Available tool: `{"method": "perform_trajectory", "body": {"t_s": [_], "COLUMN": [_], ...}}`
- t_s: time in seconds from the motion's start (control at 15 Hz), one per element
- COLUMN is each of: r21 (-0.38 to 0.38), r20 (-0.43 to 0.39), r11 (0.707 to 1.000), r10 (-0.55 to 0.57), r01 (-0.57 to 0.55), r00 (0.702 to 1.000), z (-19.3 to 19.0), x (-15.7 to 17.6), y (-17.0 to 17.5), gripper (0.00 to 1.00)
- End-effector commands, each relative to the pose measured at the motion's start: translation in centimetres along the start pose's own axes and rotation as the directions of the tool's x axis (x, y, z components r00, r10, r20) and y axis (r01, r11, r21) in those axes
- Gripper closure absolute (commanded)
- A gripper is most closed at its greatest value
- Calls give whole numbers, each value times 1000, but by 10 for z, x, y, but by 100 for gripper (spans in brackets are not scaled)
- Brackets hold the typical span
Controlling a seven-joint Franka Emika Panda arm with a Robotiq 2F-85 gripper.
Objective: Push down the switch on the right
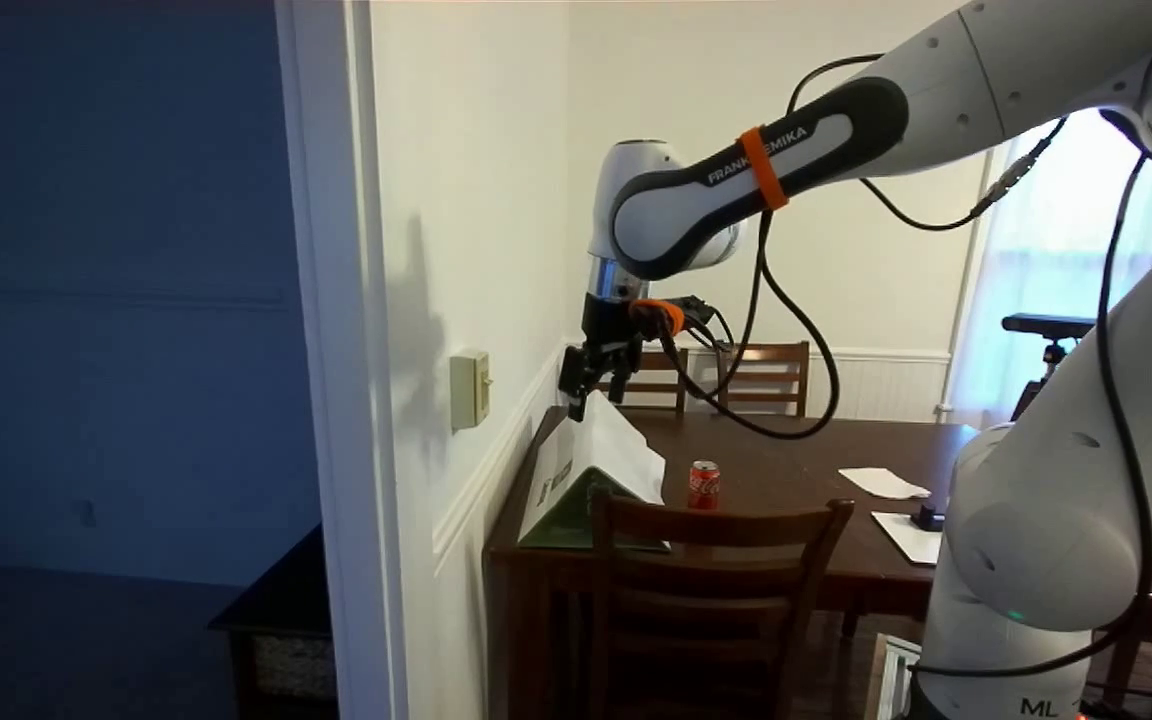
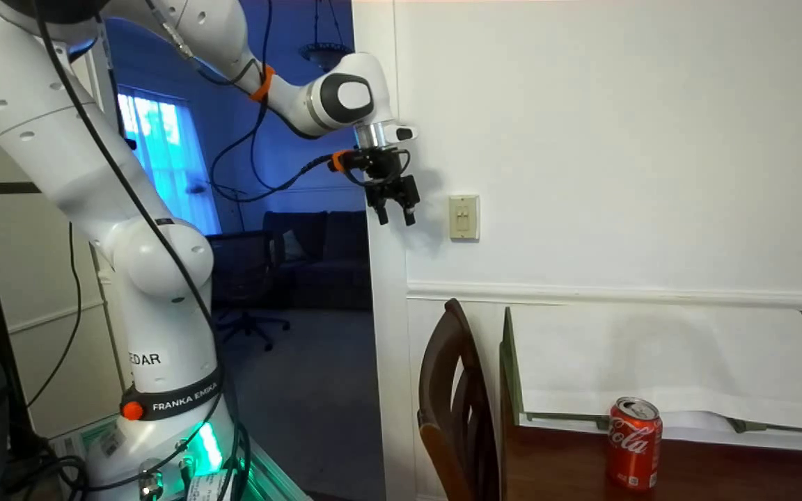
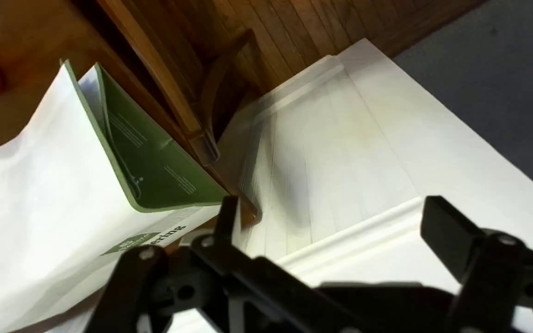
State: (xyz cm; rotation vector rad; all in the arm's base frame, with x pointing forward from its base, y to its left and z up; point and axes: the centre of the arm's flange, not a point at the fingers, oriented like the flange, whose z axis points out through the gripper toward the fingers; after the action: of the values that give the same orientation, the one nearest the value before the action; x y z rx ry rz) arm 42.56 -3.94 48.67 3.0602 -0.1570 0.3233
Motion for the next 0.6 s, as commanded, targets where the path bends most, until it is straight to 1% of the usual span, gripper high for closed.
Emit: {"method": "perform_trajectory", "body": {"t_s": [0.0, 0.07, 0.27, 0.33, 0.4, 0.47, 0.53], "r21": [103, 123, 98, 111, 126, 178, 213], "r20": [24, 24, -50, -64, -74, -63, -38], "r11": [980, 968, 969, 965, 957, 938, 919], "r10": [170, 218, 232, 246, 271, 312, 347], "r01": [-172, -220, -227, -238, -261, -297, -331], "r00": [985, 976, 971, 967, 960, 948, 937], "z": [8, 13, 20, 19, 19, 17, 17], "x": [38, 42, 51, 55, 60, 66, 70], "y": [36, 42, 56, 59, 62, 69, 74], "gripper": [0, 0, 0, 0, 0, 0, 0]}}
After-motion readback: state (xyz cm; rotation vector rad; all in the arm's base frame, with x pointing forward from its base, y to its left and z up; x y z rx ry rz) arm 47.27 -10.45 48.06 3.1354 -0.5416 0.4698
